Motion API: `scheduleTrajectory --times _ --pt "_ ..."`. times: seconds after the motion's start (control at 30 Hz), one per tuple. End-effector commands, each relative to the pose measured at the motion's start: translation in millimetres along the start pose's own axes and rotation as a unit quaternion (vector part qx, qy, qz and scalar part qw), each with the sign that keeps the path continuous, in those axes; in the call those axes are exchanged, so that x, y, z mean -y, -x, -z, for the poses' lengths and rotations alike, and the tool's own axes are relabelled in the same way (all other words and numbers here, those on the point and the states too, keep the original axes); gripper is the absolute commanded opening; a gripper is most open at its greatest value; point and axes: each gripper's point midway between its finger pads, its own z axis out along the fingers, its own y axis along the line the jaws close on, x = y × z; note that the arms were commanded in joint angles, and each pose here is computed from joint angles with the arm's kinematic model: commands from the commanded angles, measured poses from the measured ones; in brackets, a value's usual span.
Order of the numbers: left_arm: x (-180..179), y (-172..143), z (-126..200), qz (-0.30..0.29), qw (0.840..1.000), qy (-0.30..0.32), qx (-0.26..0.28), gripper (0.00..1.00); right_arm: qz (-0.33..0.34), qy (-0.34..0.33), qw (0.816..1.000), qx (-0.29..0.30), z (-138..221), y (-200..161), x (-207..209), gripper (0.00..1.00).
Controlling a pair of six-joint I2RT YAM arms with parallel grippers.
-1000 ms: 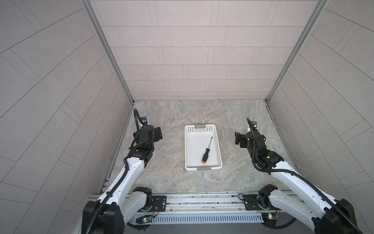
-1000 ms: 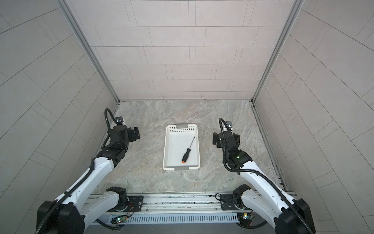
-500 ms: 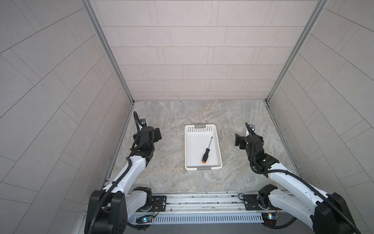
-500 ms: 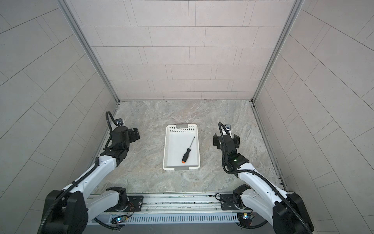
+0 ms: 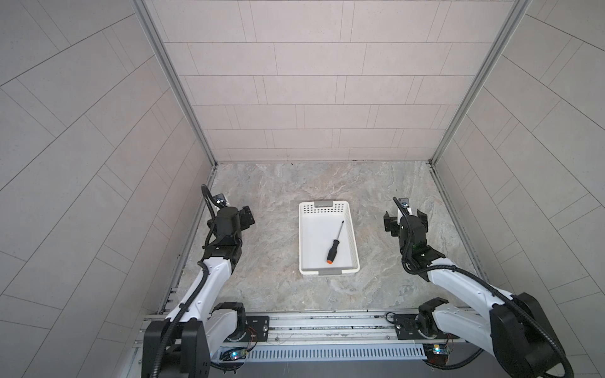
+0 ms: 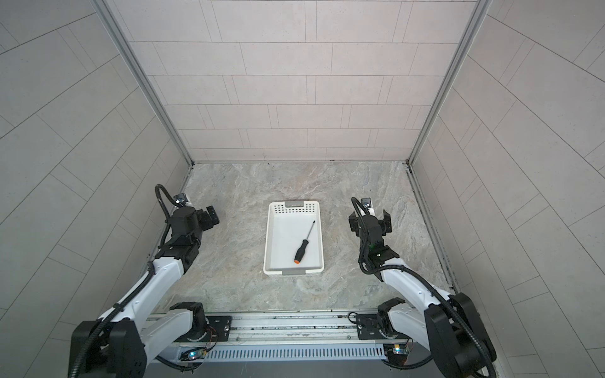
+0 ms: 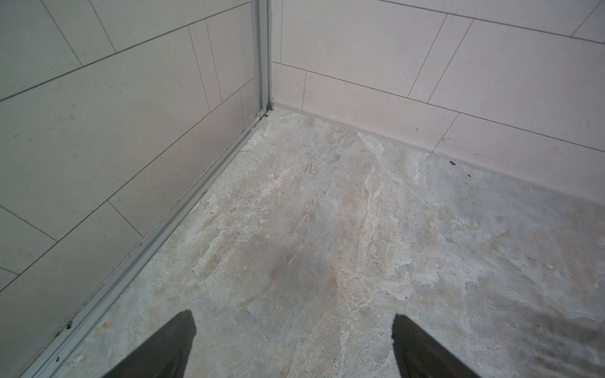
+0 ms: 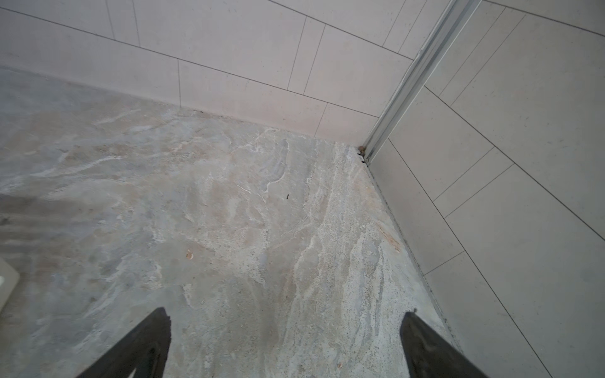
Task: Put the screwdriver in the bin
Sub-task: Reset both arms
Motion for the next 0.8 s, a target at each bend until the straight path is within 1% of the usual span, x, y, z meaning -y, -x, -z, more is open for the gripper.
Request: scheduleTrajectory --times 0.0,0.07,0.13,0.17,0.2,0.27,0.33,0.37,0.43,0.53,0.57,0.63,0.7,0.73,0.77 --pt "-11.0 2.2 3.9 0.018 1.0 0.017 0.016 1.0 0.003 -0.018 1.0 0.019 -11.6 6.2 7.9 1.0" --pt "-14.6 4.6 2.4 0.021 0.999 0.027 0.031 1.0 0.002 -0.009 1.0 0.018 -18.8 2.7 4.2 1.0" --pt "-8.5 1.2 -2.7 -0.023 0.999 0.009 0.048 1.0 -0.002 -0.005 1.0 0.019 -24.6 -0.3 1.1 1.0" --pt "-9.5 -2.1 -5.1 -0.029 0.998 0.011 0.05 1.0 -0.009 -0.002 1.0 0.017 -27.0 -2.3 0.1 1.0" --pt "-12.8 -6.7 -8.3 -0.02 0.999 0.02 0.044 1.0 -0.011 0.004 1.0 0.015 -30.2 -4.4 -1.5 1.0" --pt "-9.8 -12.9 -14.3 -0.02 0.999 0.015 0.033 1.0 -0.009 0.01 1.0 0.002 -35.4 -7.6 -4.3 1.0" --pt "-0.2 -19.1 -21.2 -0.047 0.999 -0.01 0.025 1.0 -0.014 0.012 1.0 -0.001 -39.4 -12.1 -5.0 1.0" --pt "1.1 -21.7 -23.9 -0.056 0.998 -0.011 0.019 1.0 -0.017 0.012 1.0 -0.003 -41.1 -16.5 -4.3 1.0" --pt "-0.8 -24.1 -29.9 -0.051 0.998 -0.003 0.019 1.0 -0.033 0.013 0.999 -0.005 -47.0 -25.4 -2.6 1.0" --pt "9.5 -27.9 -35.9 -0.046 0.997 -0.037 0.041 1.0 -0.051 0.015 0.999 -0.001 -55.1 -41.2 -1.8 1.0" --pt "11.6 -31.9 -39.2 -0.044 0.997 -0.045 0.04 1.0 -0.053 0.013 0.998 -0.001 -58.4 -43.9 -0.8 1.0" --pt "12.2 -40.3 -49.9 -0.047 0.998 -0.045 0.023 1.0 -0.062 0.024 0.997 -0.028 -63.2 -48.0 -0.8 1.0" --pt "21.8 -48.0 -63.4 -0.038 0.996 -0.081 0.014 1.0 -0.078 0.027 0.996 -0.035 -68.2 -48.4 4.0 1.0" --pt "28.5 -51.3 -67.8 -0.046 0.994 -0.099 0.009 1.0 -0.083 0.031 0.996 -0.034 -69.2 -48.4 5.0 1.0" --pt "37.9 -56.3 -71.5 -0.068 0.99 -0.12 -0.015 1.0 -0.081 0.036 0.995 -0.04 -70.5 -50.2 3.7 1.0"
